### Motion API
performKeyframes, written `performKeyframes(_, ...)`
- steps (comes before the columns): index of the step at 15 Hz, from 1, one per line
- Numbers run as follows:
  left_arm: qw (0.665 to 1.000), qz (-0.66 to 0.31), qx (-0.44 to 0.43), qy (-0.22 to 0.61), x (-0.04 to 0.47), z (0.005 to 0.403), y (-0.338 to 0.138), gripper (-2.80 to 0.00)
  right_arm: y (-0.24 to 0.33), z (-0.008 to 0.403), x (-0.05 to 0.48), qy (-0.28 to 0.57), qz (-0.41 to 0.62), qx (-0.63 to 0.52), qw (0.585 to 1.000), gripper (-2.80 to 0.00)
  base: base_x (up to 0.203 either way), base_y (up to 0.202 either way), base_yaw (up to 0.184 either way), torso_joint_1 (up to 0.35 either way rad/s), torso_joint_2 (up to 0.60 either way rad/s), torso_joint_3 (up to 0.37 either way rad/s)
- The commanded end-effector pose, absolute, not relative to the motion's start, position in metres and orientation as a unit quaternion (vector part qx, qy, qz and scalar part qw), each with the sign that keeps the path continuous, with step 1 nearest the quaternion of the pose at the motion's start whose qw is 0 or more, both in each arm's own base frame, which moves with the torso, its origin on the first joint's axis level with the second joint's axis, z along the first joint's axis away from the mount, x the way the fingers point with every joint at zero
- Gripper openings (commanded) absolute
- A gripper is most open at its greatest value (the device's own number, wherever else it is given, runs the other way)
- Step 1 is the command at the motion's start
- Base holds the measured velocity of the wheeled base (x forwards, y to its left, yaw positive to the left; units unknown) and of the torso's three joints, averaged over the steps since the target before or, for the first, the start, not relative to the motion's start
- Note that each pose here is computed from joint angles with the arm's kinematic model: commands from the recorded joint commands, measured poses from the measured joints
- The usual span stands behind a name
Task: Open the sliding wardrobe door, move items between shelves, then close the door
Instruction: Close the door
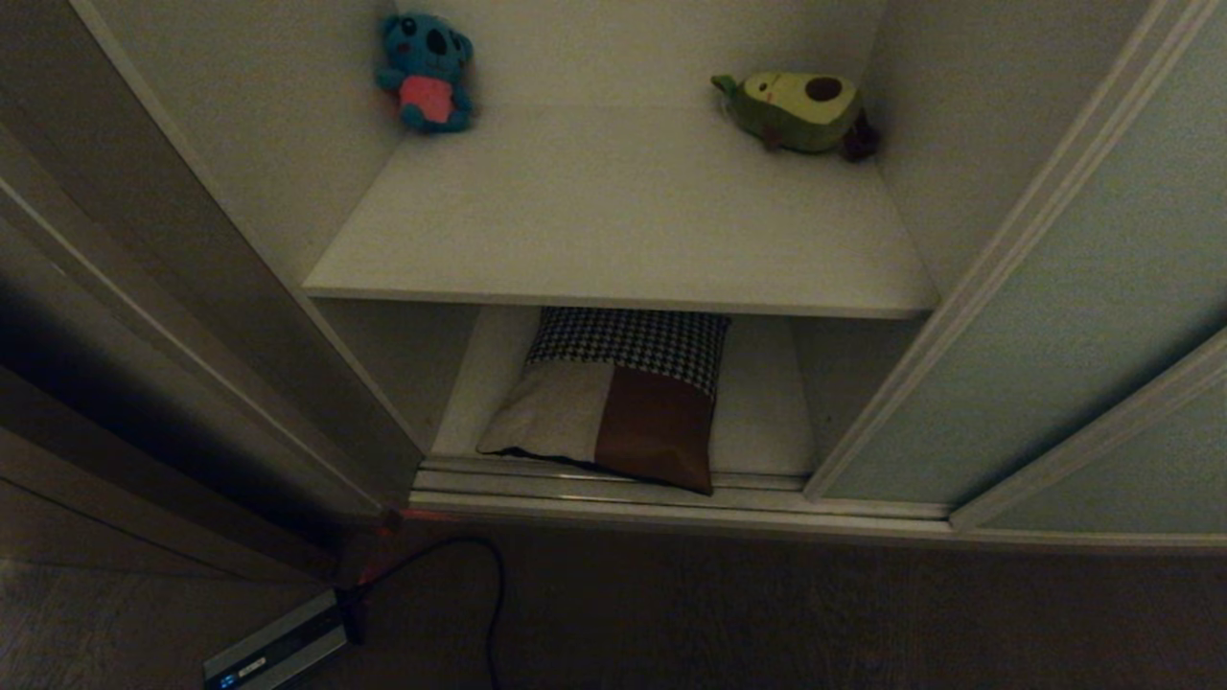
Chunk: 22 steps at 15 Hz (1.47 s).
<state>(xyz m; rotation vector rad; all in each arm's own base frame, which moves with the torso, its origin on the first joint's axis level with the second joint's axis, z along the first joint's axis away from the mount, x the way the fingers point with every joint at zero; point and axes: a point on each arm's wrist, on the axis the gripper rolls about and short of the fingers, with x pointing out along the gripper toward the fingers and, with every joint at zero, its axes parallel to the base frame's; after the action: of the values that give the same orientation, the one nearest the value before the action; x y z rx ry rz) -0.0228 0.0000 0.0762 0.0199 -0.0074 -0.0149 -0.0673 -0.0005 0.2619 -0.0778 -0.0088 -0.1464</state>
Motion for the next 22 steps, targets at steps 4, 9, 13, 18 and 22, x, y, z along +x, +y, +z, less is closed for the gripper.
performKeyframes(4, 1.0, -0.008, 0.01, -0.003, -0.023, 0.076, 0.0, -2.8, -0.006, 0.342, -0.011, 0.026, -0.159, -0.051, 0.986, -2.8, 0.0, 0.0, 0.0, 0.0, 0.0, 0.0)
performKeyframes(9, 1.0, -0.008, 0.01, -0.003, -0.023, 0.076, 0.0, -2.8, -0.009, 0.371, 0.011, 0.08, -0.238, -0.069, 0.966, -2.8, 0.0, 0.0, 0.0, 0.0, 0.0, 0.0)
performKeyframes(13, 1.0, -0.008, 0.01, -0.003, -0.023, 0.076, 0.0, -2.8, -0.018, 0.373, 0.032, 0.114, -0.265, -0.071, 0.955, -2.8, 0.0, 0.0, 0.0, 0.0, 0.0, 0.0)
performKeyframes(18, 1.0, -0.008, 0.01, -0.003, -0.023, 0.076, 0.0, -2.8, -0.052, 0.375, 0.055, 0.123, -0.299, -0.066, 0.944, -2.8, 0.0, 0.0, 0.0, 0.0, 0.0, 0.0)
performKeyframes(22, 1.0, -0.008, 0.01, -0.003, -0.023, 0.076, 0.0, -2.8, -0.097, 0.379, 0.069, 0.106, -0.325, -0.059, 0.938, -2.8, 0.0, 0.0, 0.0, 0.0, 0.0, 0.0)
